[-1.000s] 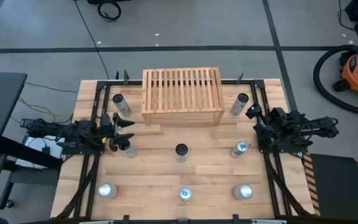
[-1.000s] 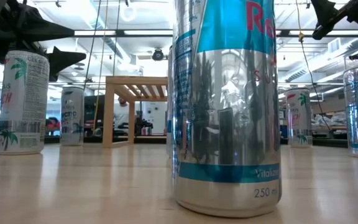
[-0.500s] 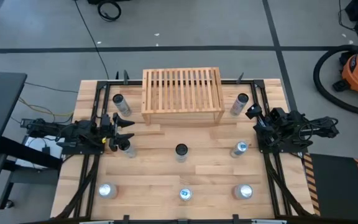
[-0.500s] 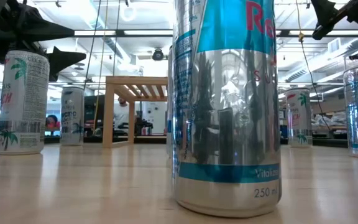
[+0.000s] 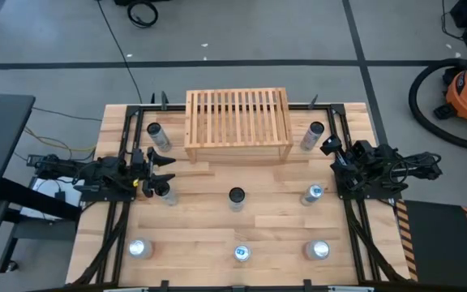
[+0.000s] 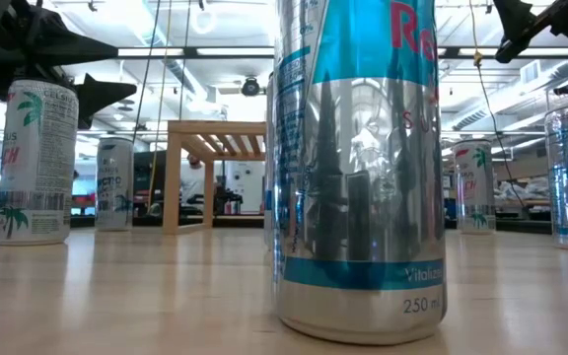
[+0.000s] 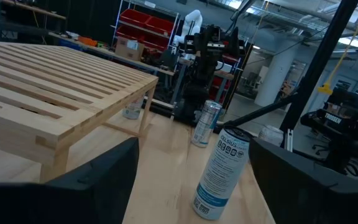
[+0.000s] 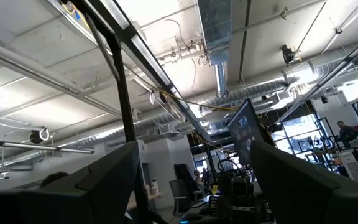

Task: Place canned beverage on shelf

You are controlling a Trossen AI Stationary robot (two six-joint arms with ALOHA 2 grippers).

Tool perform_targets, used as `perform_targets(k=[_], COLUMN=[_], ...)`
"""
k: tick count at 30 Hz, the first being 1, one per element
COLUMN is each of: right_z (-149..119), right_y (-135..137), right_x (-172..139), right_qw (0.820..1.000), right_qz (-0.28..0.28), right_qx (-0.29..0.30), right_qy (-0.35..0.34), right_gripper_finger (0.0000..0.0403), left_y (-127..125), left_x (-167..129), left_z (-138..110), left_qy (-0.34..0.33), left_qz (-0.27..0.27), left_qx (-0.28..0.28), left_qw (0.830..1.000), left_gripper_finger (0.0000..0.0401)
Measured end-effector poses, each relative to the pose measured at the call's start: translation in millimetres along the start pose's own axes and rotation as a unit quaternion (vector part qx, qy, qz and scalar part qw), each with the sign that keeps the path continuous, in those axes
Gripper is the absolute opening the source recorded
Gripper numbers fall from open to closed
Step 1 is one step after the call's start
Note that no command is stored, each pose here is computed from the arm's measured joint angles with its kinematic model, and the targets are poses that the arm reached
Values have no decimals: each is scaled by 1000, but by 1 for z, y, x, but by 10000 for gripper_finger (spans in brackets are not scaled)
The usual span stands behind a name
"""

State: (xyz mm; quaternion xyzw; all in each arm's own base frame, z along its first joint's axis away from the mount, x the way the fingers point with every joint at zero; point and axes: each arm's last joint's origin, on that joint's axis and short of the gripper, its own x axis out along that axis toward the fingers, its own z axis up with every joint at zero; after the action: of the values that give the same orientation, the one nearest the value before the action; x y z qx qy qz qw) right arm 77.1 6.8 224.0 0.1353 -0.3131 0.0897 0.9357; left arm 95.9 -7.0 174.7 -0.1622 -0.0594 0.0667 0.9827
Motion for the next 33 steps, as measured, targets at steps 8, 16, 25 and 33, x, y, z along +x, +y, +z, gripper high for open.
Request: perform_targets(k=[8, 16, 25, 33], right_z=[0, 0, 0, 0], right_y=[0, 0, 0, 0], right_x=[0, 0, 0, 0], right_qw=[1000, 1000, 1000, 1000], right_qz=[0, 0, 0, 0], right_qx=[0, 0, 0, 0], right_qy=[0, 0, 0, 0], right_gripper_finger=[318, 318, 318, 318], left_y=[0, 0, 0, 0], left_x=[0, 0, 0, 0], left_z=[0, 0, 1, 0], left_qy=[0, 0, -3, 0], left_qz=[0, 0, -1, 0], left_qx=[0, 0, -1, -3], left_qw=[1000, 1000, 1000, 1000], left_gripper_finger=[309, 309, 309, 309])
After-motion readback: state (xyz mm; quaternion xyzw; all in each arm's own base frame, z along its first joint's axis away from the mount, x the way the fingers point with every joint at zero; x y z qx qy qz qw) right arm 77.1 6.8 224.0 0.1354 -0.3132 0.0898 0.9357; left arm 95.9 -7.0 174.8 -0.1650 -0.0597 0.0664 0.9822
